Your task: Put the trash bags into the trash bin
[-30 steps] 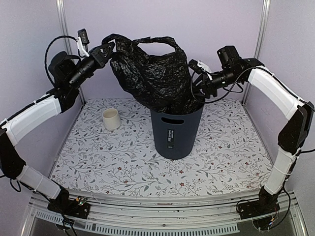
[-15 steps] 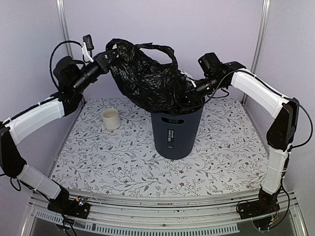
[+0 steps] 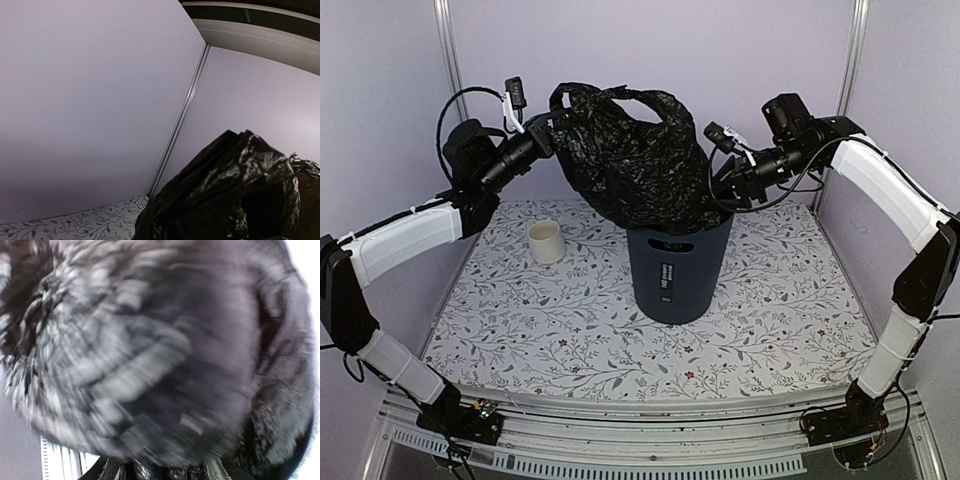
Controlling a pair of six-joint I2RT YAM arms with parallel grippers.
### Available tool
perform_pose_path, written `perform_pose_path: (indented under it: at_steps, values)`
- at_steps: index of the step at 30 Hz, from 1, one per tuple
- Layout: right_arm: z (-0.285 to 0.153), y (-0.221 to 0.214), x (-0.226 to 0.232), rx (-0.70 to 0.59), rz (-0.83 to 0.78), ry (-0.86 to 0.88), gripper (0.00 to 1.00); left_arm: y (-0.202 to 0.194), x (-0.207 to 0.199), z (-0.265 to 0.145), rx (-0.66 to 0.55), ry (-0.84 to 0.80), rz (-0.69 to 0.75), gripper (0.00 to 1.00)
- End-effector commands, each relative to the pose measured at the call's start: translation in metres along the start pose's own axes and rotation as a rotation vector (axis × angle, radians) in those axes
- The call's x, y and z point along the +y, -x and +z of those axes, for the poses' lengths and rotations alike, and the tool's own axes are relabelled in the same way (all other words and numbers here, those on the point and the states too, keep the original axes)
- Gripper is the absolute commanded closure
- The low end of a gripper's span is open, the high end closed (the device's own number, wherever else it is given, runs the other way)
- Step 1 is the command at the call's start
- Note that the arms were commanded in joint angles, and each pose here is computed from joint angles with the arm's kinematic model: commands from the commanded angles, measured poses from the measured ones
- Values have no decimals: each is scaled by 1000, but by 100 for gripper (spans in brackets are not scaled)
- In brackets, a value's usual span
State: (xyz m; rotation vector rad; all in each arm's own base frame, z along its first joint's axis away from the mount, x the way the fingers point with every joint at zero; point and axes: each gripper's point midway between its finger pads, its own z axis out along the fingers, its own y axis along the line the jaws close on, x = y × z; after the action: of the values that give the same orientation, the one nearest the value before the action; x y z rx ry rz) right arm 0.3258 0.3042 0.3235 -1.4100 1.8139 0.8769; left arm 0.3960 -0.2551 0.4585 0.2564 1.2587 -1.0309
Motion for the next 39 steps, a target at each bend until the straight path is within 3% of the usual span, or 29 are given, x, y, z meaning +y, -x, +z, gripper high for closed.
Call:
perform_pose_path:
  at_steps: [1, 11, 15, 24, 30, 34, 39]
  values:
    - [-31, 17, -19, -84, -19, -39, 47, 1, -12, 6, -21, -68, -14, 100]
    - [-18, 33, -70, -128, 22, -128, 52, -12, -21, 17, -1, -119, -54, 100]
    - [-7, 30, -76, -127, 22, -117, 46, -11, -23, 18, -2, -120, -54, 100]
    - [23, 9, -43, -63, 12, -4, 65, -17, -22, 25, 6, -125, -62, 100]
    - [32, -14, -42, 8, 138, 8, 70, -39, -29, 37, 34, -157, -102, 100]
    - [11, -17, -24, 3, 94, -12, 63, -54, -38, 46, 59, -186, -120, 100]
    - [-28, -18, -6, -38, 30, -42, 43, -65, -45, 59, 70, -213, -136, 100]
